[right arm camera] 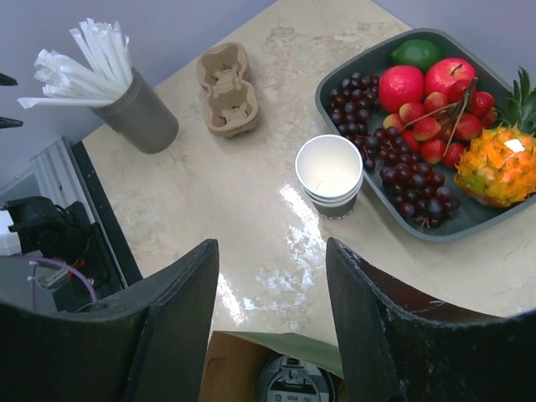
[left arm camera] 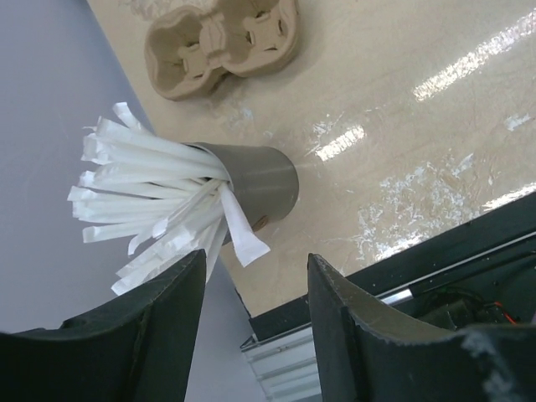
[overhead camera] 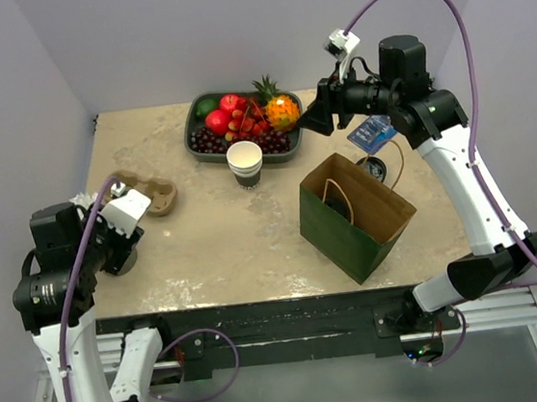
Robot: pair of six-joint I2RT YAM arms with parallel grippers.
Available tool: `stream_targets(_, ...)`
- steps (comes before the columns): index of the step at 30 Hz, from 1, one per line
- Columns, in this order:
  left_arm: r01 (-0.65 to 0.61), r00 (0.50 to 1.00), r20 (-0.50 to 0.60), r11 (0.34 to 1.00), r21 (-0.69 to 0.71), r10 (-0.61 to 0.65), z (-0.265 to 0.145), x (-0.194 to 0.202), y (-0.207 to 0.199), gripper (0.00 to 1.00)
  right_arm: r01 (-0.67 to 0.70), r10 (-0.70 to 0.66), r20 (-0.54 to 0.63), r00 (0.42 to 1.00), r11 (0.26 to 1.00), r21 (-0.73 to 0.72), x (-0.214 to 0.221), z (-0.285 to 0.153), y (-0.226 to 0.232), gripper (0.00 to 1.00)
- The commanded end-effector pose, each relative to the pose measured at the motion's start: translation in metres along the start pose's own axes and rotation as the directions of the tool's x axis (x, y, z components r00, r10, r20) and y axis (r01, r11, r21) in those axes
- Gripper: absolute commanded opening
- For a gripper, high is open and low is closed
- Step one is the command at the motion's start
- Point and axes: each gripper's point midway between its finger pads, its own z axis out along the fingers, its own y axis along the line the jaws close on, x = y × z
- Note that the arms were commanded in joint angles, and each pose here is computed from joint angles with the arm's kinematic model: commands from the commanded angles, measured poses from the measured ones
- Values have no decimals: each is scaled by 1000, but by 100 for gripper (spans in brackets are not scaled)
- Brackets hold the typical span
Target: Pack the takeout coffee
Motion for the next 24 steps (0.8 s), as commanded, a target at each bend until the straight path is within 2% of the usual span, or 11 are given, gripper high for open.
stream_targets(1,-12,999,-34,1000,26,13,14,5,0,54,26,-25,59,998,1000,-16,-20,-7,10,58)
stream_targets(5,-6,998,-60,998,58,9,23,8,-2,47,27,-26,73,997,1000,-10,-24,-9,10,58)
stream_targets(11,-4,997,-74,997,79,10,32,4,3,30,32,-32,76,997,999,1,-24,-10,10,58)
stream_targets(15,-2,998,-64,999,54,5,32,-1,11,0,27,-28,74,997,1000,10,-23,-11,9,59)
stream_targets(18,-22,999,-33,999,43,23,28,-9,14,0,29,-30,70,997,999,16,-21,-11,7,59)
stream_targets(24,-31,991,133,999,-14,33,1,-59,36,0,27,-28,61,998,999,26,-20,-6,2,59)
